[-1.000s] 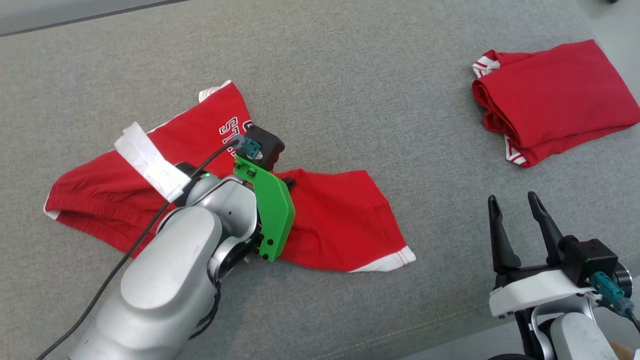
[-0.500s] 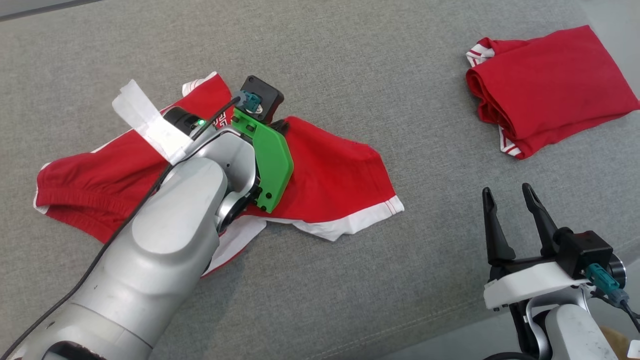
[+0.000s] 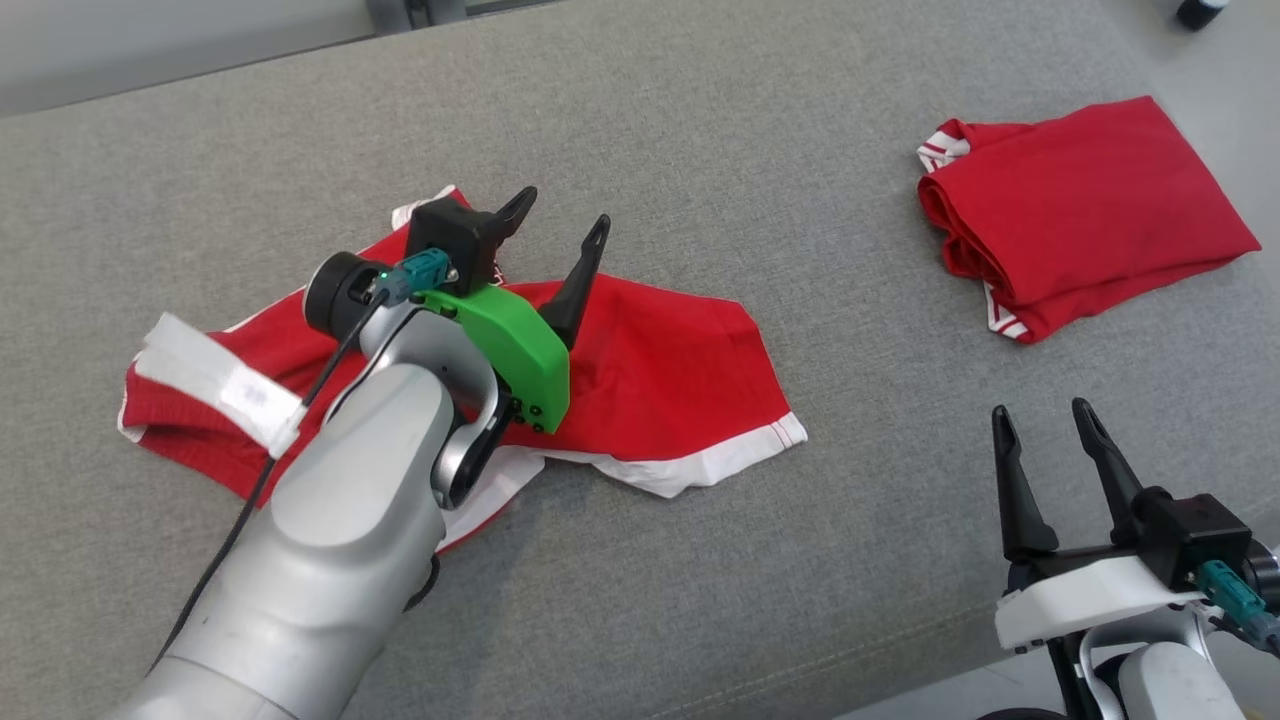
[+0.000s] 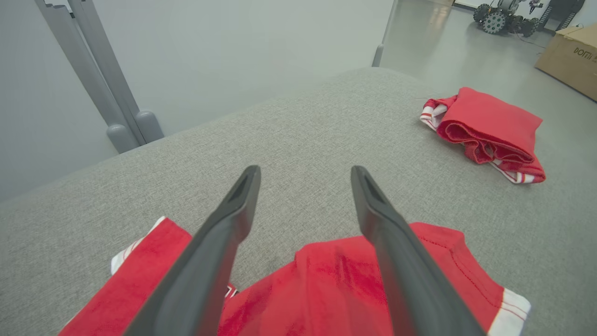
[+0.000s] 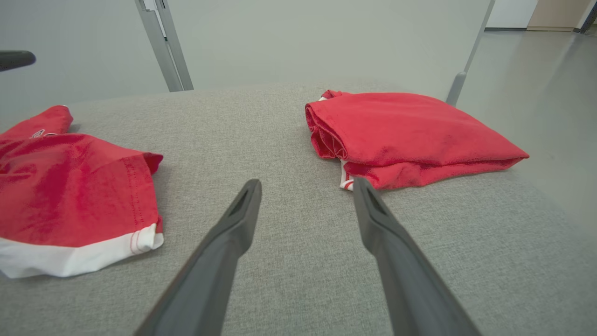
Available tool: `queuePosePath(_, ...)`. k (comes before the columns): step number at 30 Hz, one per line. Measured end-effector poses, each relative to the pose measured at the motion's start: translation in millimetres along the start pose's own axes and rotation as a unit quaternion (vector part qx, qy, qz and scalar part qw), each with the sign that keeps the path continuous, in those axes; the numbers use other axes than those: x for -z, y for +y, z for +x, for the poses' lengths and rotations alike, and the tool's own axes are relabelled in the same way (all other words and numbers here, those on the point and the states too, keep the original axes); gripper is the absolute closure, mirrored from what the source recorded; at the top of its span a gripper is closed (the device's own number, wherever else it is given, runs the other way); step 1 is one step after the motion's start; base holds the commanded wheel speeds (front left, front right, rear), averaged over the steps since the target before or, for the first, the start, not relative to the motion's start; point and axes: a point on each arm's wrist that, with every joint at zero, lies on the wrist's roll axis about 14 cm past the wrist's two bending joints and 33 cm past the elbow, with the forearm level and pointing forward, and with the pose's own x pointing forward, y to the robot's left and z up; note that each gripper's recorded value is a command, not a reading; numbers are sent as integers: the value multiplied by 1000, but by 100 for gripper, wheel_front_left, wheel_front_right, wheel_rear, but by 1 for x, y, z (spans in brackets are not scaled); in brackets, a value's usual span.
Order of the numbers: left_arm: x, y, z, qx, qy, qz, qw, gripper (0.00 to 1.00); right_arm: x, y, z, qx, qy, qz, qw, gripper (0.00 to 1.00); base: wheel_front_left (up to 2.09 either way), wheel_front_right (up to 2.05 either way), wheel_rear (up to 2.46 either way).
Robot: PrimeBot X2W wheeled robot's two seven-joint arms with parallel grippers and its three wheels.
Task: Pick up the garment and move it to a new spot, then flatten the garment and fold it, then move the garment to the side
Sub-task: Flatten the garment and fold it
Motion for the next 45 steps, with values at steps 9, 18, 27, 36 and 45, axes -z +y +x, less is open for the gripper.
queuePosePath(9,-15,27,-78,-98,-80,-11,992,0,-42,10,-2,-33,-66,-23,997,0,0,0,0)
queuePosePath(18,20,46,-188,-231,-92,-39,968,0,-72,37,-8,-84,-114,-32,989,0,0,0,0)
queuePosePath(27,53,60,-284,-359,-86,-62,927,0,-65,55,-10,-116,-105,-36,987,0,0,0,0)
queuePosePath(36,73,54,-329,-393,-89,-76,912,0,-41,53,-22,-119,-68,-40,990,0,0,0,0)
queuePosePath(45,76,53,-337,-394,-109,-92,908,0,-30,53,-28,-112,-52,-31,992,0,0,0,0)
